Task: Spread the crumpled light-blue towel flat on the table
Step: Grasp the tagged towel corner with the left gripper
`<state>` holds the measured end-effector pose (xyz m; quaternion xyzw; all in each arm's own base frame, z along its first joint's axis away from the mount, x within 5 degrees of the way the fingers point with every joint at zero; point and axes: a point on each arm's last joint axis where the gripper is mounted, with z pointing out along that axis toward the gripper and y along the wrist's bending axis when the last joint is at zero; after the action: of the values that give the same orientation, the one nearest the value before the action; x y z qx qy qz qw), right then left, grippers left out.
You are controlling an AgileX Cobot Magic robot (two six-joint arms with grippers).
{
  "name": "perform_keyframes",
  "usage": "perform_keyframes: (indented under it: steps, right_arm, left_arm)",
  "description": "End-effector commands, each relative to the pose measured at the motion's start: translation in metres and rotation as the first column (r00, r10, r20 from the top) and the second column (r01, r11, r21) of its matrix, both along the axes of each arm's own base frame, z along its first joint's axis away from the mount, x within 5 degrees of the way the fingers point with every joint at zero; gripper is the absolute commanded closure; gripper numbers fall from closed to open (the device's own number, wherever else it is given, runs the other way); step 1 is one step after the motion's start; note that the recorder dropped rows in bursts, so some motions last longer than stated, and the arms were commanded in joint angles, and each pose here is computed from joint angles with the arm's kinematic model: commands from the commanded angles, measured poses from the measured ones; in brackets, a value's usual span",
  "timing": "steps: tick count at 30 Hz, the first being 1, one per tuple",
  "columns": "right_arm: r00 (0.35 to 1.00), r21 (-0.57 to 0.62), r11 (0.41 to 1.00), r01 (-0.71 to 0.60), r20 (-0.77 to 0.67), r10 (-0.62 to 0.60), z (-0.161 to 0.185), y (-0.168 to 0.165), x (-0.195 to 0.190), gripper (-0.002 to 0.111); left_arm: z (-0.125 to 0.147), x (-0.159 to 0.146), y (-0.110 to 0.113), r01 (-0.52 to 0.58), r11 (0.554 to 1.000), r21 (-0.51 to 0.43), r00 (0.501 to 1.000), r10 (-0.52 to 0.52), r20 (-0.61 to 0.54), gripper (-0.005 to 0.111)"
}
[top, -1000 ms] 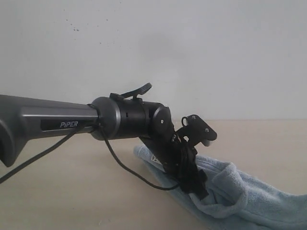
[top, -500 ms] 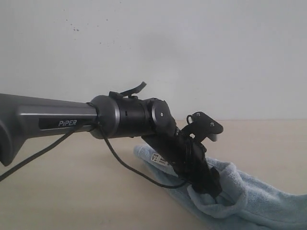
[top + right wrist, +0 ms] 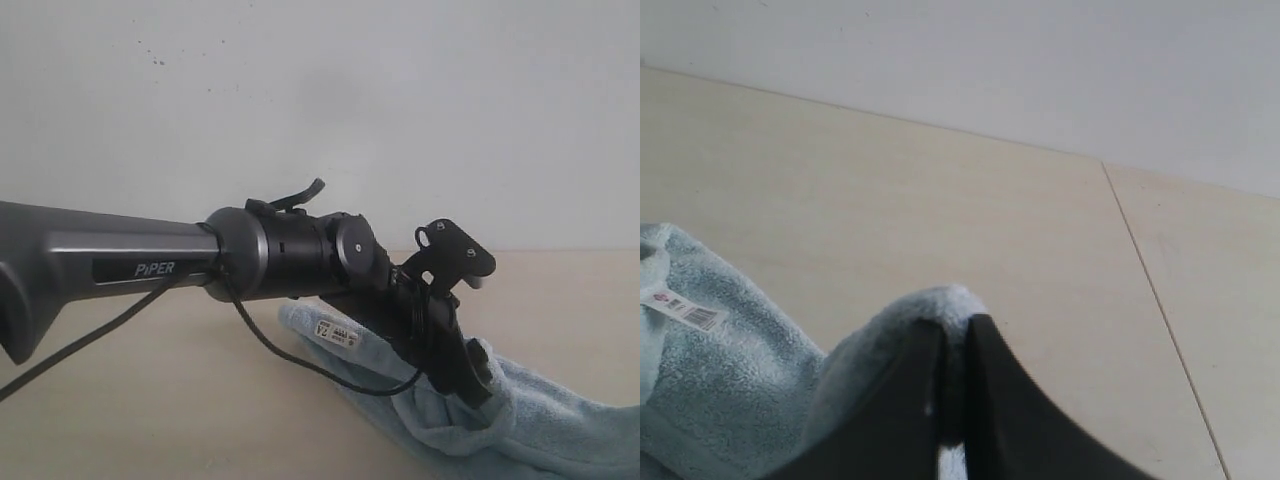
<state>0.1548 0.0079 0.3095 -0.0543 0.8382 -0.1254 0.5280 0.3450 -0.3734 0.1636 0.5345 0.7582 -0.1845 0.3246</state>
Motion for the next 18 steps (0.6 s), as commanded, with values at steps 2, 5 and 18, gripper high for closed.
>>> perform_keyframes:
  steps: [2,5,18]
  right_arm:
    - [1.0,0.001,1.0,-0.008,0.01,0.008,0.001,0.0,0.0,0.106]
    - [1.0,0.003,1.0,-0.008,0.009,0.008,0.001,0.0,0.0,0.106]
    - [1.0,0.007,1.0,-0.008,0.007,0.008,0.001,0.001,0.0,0.106]
  left_arm:
    - [-0.02,0.0,-0.004,-0.002,1.0,0.015,1.0,0.002,-0.023,0.046]
    - [-0.027,0.0,-0.004,-0.004,1.0,0.022,0.999,0.005,-0.035,0.052]
    - [0.008,-0.005,-0.002,0.019,1.0,-0.006,1.0,-0.019,-0.012,0.103]
